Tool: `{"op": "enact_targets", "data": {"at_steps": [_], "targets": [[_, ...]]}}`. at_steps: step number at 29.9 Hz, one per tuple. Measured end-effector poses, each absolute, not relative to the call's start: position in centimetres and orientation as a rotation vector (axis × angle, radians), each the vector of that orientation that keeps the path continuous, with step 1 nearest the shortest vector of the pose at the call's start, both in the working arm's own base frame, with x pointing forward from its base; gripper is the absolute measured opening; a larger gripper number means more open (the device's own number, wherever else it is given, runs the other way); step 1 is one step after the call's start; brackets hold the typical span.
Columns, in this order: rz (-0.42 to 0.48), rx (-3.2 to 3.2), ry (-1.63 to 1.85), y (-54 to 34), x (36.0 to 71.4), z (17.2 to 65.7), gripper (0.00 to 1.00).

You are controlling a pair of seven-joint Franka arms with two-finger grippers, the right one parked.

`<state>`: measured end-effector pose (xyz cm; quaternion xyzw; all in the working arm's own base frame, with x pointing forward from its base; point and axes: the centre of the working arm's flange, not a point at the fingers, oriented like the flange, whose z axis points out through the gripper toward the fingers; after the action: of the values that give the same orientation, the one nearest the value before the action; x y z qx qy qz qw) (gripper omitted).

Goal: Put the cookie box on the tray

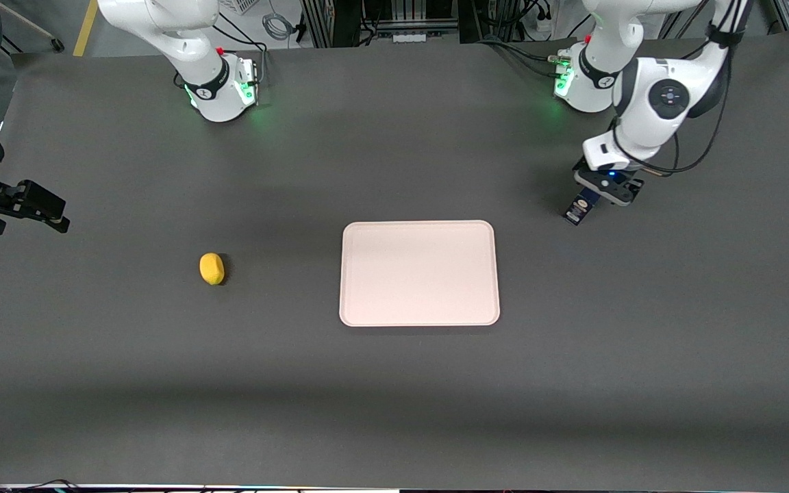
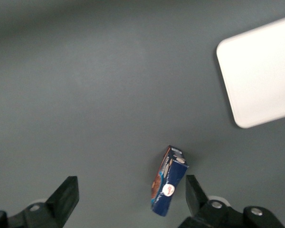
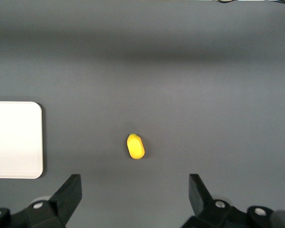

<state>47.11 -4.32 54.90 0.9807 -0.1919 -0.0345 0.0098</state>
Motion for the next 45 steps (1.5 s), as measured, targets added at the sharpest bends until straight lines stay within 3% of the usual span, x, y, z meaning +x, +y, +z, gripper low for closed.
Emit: {"op": "enact_targets", "data": {"at_steps": [6, 23, 37, 45], "targets": [[-0.100, 3.096, -0.402, -6.3, 47.3, 55.3, 0.20], [-0.113, 3.047, 0.029, -25.1, 45.0, 55.1, 0.20], [-0.137, 3.005, 0.113, -33.9, 45.4, 48.0, 0.20], [-0.075, 3.063, 0.151, -35.1, 46.9, 42.4, 0.20]]}}
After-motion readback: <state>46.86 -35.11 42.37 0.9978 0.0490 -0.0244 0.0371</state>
